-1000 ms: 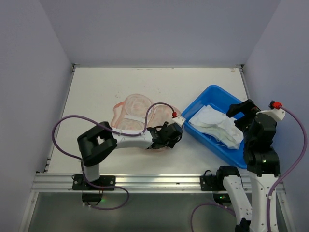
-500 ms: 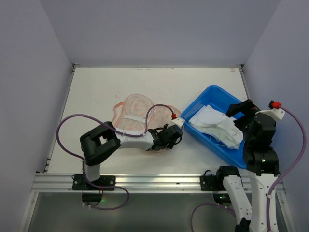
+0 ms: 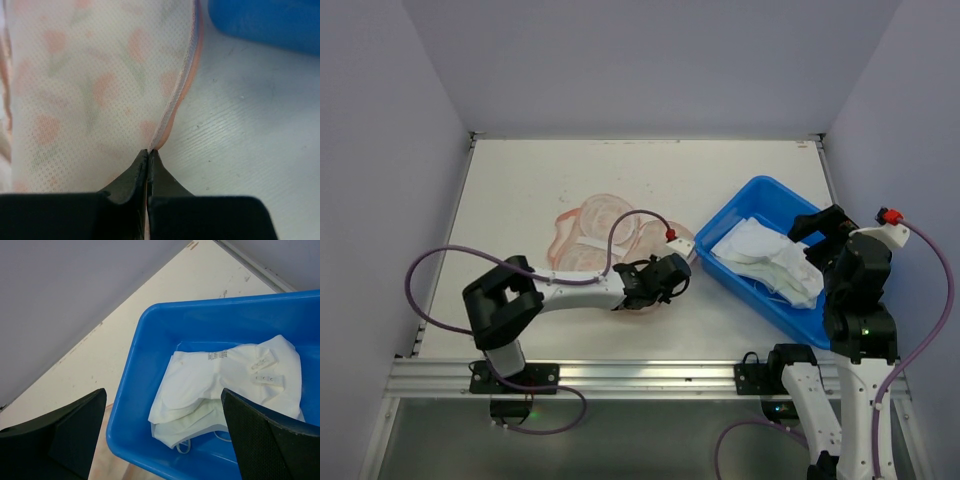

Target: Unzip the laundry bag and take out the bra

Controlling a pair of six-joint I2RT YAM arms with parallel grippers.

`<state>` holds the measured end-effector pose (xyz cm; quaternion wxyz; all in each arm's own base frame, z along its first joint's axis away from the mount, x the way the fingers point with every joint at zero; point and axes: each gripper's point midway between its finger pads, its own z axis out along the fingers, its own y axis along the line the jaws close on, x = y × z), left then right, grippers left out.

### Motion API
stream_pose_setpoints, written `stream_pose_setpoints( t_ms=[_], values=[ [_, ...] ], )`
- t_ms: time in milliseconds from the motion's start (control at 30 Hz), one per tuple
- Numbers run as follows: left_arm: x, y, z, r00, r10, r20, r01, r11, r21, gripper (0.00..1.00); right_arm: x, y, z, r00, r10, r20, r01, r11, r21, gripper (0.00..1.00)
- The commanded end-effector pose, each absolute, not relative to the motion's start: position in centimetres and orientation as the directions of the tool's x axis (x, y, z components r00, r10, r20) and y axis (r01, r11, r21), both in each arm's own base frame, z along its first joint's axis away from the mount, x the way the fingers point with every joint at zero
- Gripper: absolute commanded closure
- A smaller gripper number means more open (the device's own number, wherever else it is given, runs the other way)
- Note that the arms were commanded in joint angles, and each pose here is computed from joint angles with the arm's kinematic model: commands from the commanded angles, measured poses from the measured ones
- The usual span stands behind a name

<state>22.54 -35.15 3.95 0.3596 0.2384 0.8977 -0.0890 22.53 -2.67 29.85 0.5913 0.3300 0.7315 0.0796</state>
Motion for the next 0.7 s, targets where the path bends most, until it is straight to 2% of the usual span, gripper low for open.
stream_pose_setpoints(
  t_ms=[0, 167, 267, 467, 667],
  values=[
    [25.0, -34.0, 10.3, -0.585, 0.252, -0.771, 0.422, 0.906, -0.024, 1.00, 22.8, -2.5, 30.9, -0.068, 0.562, -0.824, 0.357, 0.785, 0.506, 0.01],
    [27.2, -31.8, 15.2, -0.568, 0.143, -0.810, 0.395, 0.911, -0.116, 1.00, 22.8, -2.5, 30.9, -0.067, 0.562, -0.825, 0.356, 0.786, 0.506, 0.01],
    [29.6, -28.8, 16.8, -0.545, 0.121, -0.829, 0.344, 0.935, -0.090, 1.00, 22.8, -2.4, 31.0, -0.067, 0.559, -0.826, 0.352, 0.788, 0.505, 0.01],
    [33.2, -22.2, 16.1, -0.552, 0.129, -0.824, 0.202, 0.979, 0.017, 1.00, 22.7, -2.3, 31.1, -0.072, 0.552, -0.831, 0.340, 0.797, 0.500, 0.01],
    [34.4, -17.1, 15.4, -0.569, 0.083, -0.818, 0.073, 0.996, 0.051, 1.00, 22.4, -2.1, 31.3, -0.074, 0.535, -0.841, 0.327, 0.810, 0.487, 0.01]
  ],
)
